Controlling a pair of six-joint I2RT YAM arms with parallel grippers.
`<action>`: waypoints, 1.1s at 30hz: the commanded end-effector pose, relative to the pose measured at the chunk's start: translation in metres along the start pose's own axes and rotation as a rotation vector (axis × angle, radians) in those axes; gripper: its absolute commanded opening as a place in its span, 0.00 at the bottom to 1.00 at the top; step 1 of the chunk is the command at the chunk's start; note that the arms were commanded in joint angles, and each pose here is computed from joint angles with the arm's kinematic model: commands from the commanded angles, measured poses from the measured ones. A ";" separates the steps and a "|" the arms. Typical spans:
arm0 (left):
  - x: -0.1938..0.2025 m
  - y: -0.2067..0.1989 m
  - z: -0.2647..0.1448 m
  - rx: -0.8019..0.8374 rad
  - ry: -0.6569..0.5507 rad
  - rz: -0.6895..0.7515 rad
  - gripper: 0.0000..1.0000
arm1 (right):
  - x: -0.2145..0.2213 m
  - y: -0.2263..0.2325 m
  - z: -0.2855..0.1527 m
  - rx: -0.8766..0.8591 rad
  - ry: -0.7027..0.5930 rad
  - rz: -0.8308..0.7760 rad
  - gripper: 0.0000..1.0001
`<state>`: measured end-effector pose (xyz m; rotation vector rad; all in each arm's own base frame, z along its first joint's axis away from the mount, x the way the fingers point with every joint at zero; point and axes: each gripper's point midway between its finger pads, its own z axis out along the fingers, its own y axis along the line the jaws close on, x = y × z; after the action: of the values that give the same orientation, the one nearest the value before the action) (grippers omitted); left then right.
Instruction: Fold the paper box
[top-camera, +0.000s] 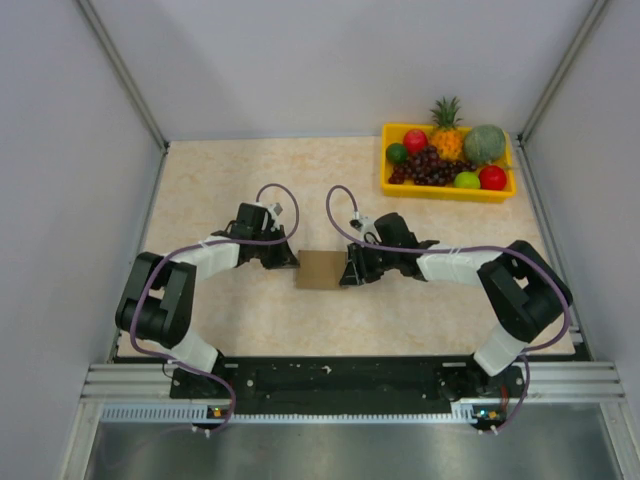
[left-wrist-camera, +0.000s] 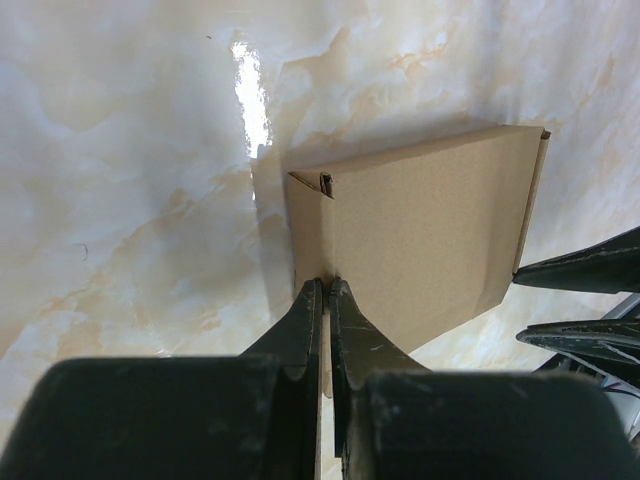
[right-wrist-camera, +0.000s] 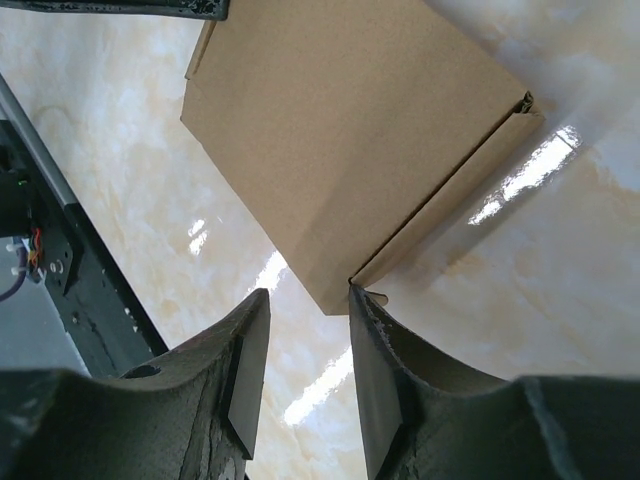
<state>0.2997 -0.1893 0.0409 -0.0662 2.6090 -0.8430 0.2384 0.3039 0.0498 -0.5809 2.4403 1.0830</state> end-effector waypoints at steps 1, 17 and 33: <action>0.005 0.007 -0.003 -0.033 0.001 0.015 0.00 | -0.014 -0.007 0.002 0.059 -0.031 -0.067 0.39; 0.006 0.009 -0.002 -0.037 0.005 0.005 0.00 | -0.025 -0.009 -0.005 0.129 -0.043 -0.097 0.42; 0.002 0.006 -0.004 -0.029 -0.007 0.010 0.00 | -0.027 -0.017 -0.001 0.167 -0.023 -0.114 0.43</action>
<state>0.2996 -0.1894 0.0408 -0.0709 2.6100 -0.8428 0.2537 0.2914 0.0429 -0.6140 2.4651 0.8643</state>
